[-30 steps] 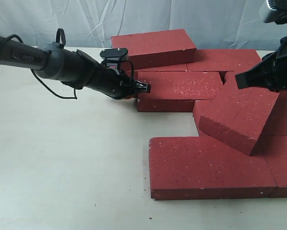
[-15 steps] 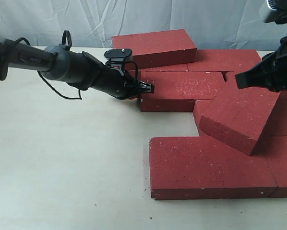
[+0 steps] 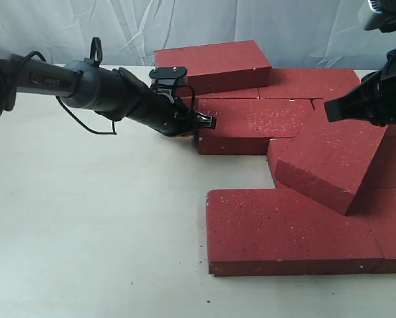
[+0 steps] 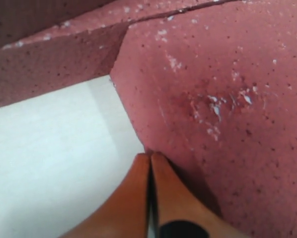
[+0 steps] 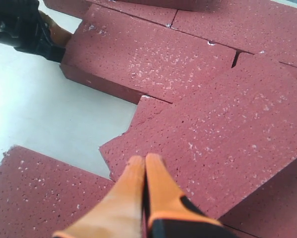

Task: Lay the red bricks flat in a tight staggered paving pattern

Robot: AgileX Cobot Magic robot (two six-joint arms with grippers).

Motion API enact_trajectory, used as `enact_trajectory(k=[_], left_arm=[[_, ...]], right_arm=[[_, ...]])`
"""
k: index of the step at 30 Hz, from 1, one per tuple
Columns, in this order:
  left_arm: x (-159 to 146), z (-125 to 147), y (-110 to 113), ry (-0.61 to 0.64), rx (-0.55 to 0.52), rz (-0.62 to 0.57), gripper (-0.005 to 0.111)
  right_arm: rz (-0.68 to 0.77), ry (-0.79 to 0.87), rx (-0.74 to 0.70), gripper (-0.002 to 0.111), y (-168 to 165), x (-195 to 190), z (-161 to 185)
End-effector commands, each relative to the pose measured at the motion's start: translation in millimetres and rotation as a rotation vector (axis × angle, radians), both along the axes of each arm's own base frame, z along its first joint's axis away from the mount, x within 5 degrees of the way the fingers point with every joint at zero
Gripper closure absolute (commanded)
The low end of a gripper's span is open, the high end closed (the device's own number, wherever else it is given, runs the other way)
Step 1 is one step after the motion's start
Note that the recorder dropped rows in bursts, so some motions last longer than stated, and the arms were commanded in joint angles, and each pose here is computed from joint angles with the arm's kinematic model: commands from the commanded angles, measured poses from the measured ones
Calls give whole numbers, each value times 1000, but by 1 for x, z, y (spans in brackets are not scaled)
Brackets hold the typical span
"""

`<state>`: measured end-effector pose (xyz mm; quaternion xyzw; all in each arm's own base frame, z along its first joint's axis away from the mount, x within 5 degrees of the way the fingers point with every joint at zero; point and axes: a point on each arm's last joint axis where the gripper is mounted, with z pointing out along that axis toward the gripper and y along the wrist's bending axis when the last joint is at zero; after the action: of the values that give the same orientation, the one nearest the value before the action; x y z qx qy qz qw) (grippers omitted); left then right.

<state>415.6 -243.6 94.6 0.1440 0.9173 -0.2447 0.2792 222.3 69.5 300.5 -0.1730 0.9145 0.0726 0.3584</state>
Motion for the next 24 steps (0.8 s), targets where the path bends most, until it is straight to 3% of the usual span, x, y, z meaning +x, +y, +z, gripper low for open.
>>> enact_trajectory(k=[1, 8, 13, 24], left_arm=[[-2, -5, 7, 65, 45, -21, 107], [5, 6, 29, 97, 68, 24, 107], [4, 17, 34, 94, 90, -20, 107], [-4, 20, 7, 51, 45, -1, 107]], right_arm=[[-1, -12, 2, 109, -1, -1, 1], [-1, -15, 2, 109, -1, -1, 1], [-2, -15, 7, 109, -1, 0, 1], [-3, -17, 10, 109, 0, 0, 1]])
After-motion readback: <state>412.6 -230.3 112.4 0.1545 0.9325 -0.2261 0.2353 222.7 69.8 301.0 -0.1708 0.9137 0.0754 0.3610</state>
